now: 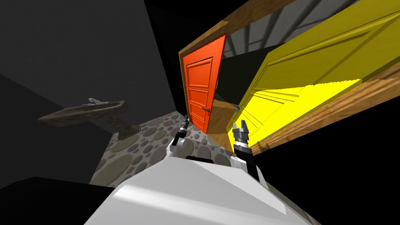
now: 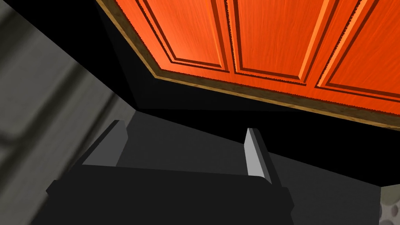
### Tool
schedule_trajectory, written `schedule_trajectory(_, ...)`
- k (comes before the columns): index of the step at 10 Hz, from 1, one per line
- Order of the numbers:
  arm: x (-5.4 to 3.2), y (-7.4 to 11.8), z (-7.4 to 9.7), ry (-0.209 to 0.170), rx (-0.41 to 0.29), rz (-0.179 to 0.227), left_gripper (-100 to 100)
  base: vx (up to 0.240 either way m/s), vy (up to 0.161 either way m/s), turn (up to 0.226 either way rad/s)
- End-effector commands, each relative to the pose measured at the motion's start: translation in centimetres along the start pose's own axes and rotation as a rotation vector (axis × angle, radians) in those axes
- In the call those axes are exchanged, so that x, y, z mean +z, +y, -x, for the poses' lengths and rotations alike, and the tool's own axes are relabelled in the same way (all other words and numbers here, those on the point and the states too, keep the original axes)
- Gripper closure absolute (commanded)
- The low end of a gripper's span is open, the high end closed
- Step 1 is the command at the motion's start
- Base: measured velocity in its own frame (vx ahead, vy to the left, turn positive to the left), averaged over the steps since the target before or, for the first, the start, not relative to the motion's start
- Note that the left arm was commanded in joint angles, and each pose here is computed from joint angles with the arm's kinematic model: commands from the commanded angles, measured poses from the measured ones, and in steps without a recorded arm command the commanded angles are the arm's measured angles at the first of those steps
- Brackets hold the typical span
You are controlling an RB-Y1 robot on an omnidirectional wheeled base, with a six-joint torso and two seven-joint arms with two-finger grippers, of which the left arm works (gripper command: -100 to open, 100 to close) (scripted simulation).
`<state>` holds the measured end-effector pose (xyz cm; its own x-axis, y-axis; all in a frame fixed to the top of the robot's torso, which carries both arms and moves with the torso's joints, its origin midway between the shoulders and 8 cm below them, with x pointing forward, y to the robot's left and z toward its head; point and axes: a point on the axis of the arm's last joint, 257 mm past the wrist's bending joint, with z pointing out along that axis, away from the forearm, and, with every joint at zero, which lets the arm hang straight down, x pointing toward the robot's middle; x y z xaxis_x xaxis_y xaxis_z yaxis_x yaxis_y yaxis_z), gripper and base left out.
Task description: Push the door open
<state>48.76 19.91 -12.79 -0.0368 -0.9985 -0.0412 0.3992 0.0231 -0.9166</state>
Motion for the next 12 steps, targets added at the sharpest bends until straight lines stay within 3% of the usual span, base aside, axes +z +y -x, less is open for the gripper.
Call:
schedule_trajectory(1, 0.35, 0.6, -0.2, 0.006, -0.003, 0.008, -100, 0.071, 0.025, -0.019)
schedule_trajectory(12, 1.82, 7.7, -5.9, 0.100, -0.051, 0.143, -100, 0.085, 0.055, -0.075)
